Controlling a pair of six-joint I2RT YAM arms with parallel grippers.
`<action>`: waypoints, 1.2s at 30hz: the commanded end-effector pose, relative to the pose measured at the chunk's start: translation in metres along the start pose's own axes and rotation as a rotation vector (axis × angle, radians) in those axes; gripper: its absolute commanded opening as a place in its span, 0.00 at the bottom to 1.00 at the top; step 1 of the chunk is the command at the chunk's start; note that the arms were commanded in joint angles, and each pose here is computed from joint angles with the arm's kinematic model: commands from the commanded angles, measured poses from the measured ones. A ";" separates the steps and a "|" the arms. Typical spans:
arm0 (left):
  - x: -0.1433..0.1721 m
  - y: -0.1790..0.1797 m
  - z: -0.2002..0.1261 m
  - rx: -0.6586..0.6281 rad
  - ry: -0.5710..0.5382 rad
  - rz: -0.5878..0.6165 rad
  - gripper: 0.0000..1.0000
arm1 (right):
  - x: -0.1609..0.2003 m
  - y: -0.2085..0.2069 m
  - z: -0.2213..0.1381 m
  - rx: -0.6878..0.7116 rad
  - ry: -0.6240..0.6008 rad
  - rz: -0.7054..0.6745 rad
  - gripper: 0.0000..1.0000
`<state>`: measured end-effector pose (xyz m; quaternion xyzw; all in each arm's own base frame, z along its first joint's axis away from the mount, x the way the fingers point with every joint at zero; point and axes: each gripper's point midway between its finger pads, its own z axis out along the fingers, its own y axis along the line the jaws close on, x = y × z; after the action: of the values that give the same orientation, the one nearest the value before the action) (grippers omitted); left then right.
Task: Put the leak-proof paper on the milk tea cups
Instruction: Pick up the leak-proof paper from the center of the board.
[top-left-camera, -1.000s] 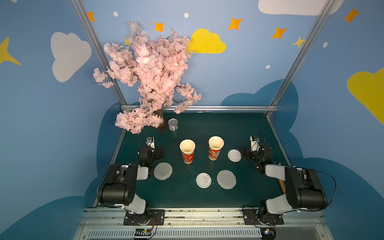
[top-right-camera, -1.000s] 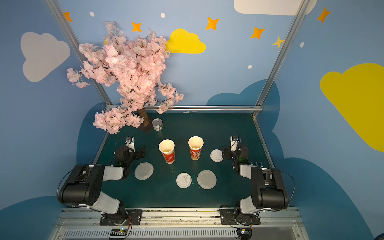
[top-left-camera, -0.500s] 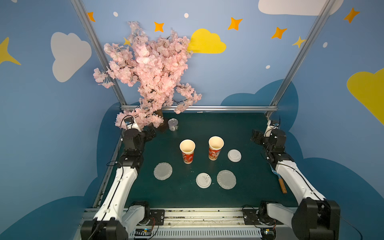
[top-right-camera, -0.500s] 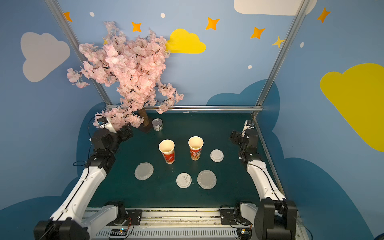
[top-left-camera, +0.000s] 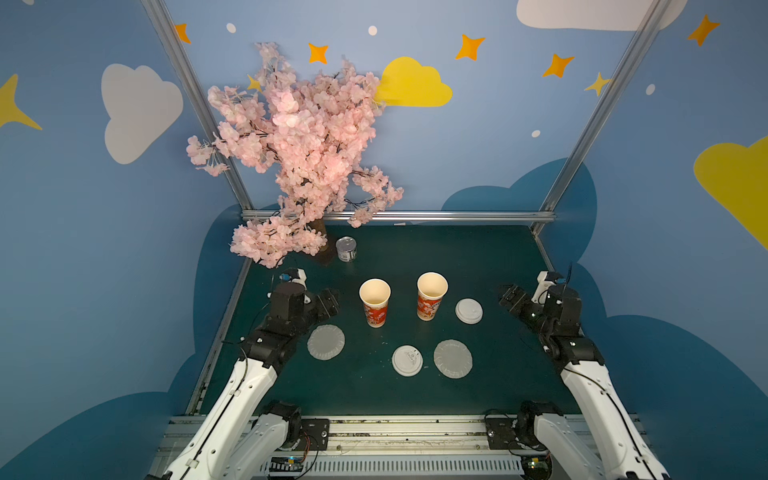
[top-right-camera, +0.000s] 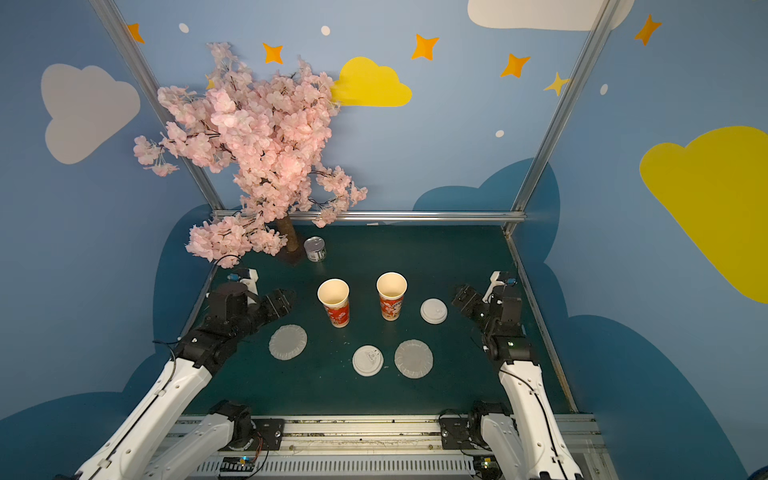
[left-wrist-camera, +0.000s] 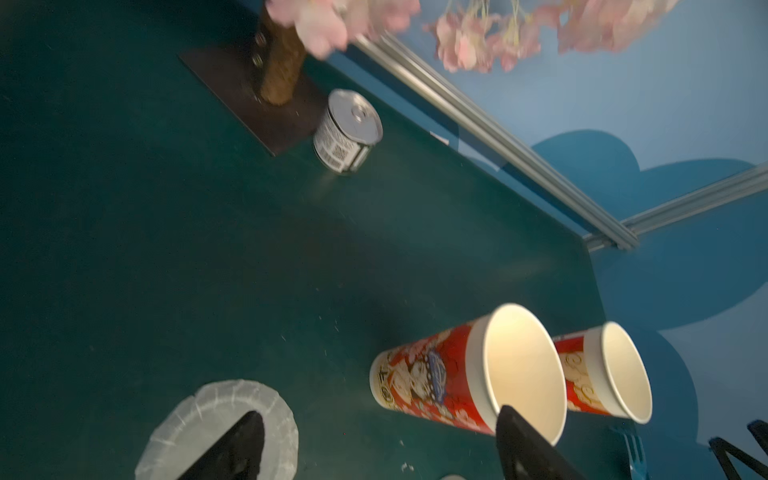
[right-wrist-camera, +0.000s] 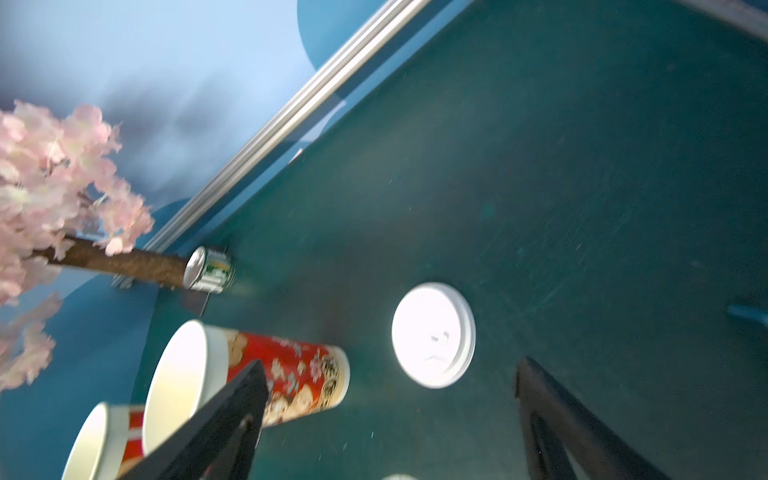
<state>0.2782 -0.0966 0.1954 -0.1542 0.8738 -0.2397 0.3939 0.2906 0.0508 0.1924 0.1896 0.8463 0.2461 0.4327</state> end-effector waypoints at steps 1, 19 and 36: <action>0.045 0.004 0.003 -0.032 0.120 -0.074 0.83 | 0.055 -0.006 -0.008 -0.001 0.174 0.036 0.91; 0.213 -0.151 0.044 0.172 0.481 0.326 0.63 | 0.171 -0.038 -0.015 -0.005 0.484 0.095 0.54; 0.297 -0.165 0.110 0.112 0.724 0.311 0.45 | 0.195 -0.046 0.009 0.031 0.593 0.050 0.29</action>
<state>0.1857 -0.4035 0.0404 0.1053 0.9524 -0.2619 0.1151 0.1780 0.1186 0.0328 0.1494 0.9338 0.2923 0.1422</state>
